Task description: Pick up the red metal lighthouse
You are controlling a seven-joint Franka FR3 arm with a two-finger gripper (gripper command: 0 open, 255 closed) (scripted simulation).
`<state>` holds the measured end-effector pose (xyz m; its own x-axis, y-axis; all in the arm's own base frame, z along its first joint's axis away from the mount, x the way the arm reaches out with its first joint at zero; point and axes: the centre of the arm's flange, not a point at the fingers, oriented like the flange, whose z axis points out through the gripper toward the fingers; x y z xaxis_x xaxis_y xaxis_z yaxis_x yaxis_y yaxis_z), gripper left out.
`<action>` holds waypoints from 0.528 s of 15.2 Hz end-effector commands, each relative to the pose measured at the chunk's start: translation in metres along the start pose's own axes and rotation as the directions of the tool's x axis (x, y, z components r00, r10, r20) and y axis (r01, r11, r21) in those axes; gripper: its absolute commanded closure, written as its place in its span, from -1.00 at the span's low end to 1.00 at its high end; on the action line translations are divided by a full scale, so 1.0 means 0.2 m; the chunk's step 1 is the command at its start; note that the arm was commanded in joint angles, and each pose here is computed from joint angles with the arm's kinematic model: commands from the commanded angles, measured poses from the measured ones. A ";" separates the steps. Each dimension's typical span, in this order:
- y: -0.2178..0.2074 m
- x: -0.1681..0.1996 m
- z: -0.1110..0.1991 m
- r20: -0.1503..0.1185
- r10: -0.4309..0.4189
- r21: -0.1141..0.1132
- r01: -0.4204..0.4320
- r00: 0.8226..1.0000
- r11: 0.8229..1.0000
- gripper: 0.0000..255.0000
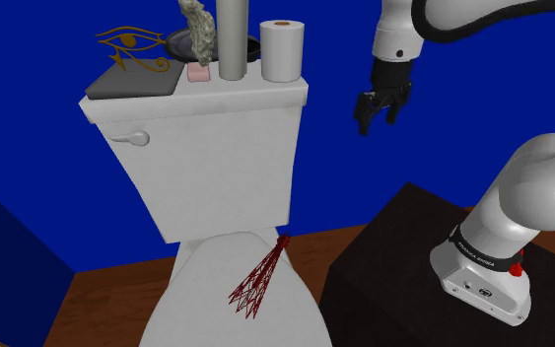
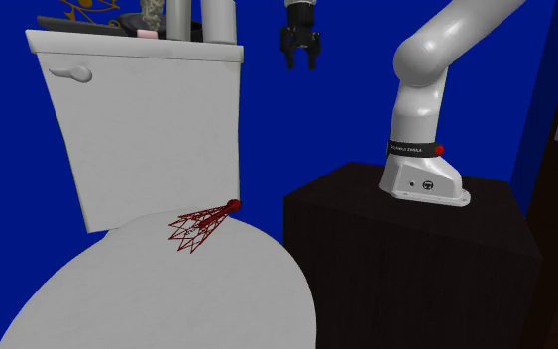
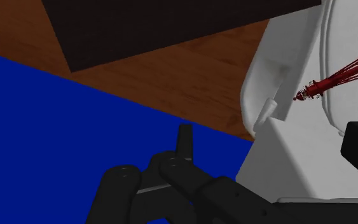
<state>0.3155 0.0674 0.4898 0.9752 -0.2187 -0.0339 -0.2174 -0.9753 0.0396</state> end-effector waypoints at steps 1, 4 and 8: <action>-0.04 -0.03 0.11 0.010 0.058 0.015 -0.058 0.998 0.998 -1.00; -0.15 -0.04 0.26 0.027 0.137 0.035 -0.138 0.990 0.990 -1.00; -0.29 -0.05 0.47 0.053 0.240 0.059 -0.243 0.969 0.968 -1.00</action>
<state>0.3147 0.1153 0.4078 0.9049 -0.4195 -0.0726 -0.4210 -0.9071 -0.0058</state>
